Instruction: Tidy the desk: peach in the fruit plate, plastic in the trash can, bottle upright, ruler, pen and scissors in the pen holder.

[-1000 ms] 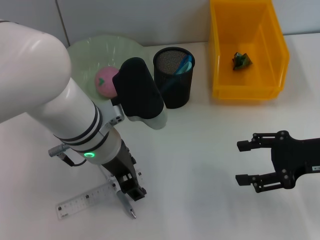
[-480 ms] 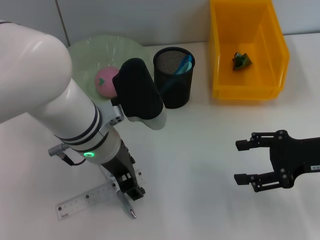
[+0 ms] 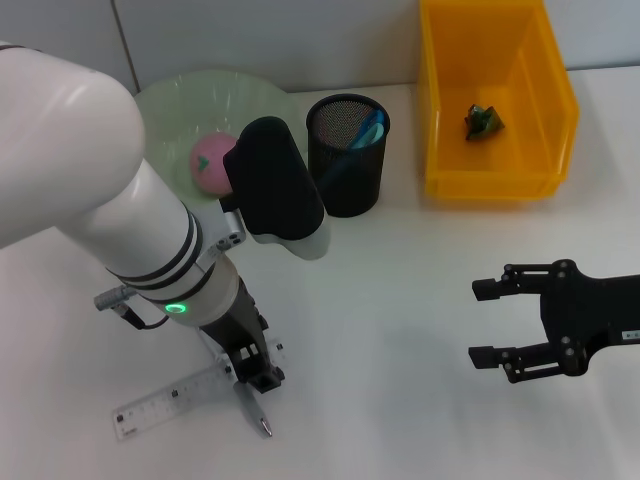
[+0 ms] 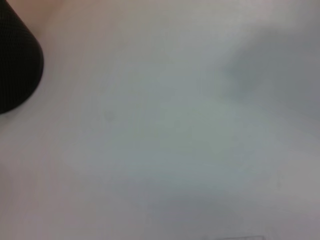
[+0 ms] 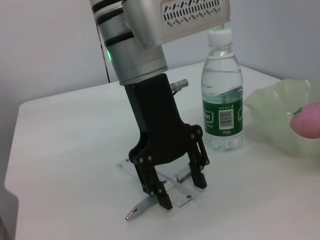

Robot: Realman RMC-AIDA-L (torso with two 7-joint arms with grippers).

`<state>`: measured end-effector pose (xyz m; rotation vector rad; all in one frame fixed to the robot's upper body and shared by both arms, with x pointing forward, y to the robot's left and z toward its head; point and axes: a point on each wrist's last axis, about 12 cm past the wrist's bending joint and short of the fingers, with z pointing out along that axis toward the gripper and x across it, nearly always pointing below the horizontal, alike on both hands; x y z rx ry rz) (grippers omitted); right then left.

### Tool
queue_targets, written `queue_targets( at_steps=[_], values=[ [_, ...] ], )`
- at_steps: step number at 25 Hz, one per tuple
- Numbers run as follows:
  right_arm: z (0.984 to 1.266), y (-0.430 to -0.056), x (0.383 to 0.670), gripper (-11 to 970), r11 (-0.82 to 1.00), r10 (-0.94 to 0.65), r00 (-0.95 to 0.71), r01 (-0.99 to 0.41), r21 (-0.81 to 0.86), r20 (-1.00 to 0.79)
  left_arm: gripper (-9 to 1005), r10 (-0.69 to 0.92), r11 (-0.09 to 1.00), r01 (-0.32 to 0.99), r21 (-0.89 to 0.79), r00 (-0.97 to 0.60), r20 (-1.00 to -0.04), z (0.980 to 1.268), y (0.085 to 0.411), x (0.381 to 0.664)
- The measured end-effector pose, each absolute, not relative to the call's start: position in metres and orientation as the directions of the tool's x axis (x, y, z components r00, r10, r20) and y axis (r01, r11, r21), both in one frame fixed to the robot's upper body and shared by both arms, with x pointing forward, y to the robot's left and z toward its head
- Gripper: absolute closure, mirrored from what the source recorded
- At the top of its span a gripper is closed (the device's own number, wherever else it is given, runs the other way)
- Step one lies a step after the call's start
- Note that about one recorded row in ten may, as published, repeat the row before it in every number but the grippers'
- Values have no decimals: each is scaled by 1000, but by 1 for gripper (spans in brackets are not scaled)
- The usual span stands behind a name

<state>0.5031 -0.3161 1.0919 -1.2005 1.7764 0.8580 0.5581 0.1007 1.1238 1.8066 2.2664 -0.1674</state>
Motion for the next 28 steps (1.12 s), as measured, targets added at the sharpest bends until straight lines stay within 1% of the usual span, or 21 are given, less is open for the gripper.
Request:
queue_targets(
  at_steps=[2, 7, 28],
  values=[
    [1092, -316, 503, 173, 318, -393, -222, -943, 95, -892, 256, 944, 229, 971, 61, -206, -257, 1124, 100, 558],
    [1092, -316, 503, 176, 319, -392, -224, -943, 97, -892, 366, 945, 224, 972, 65, -201, -257, 1124, 100, 559],
    [1092, -315, 505, 188, 320, -397, -225, -943, 96, -890, 398, 948, 213, 975, 60, -192, -253, 1121, 100, 556]
  ],
)
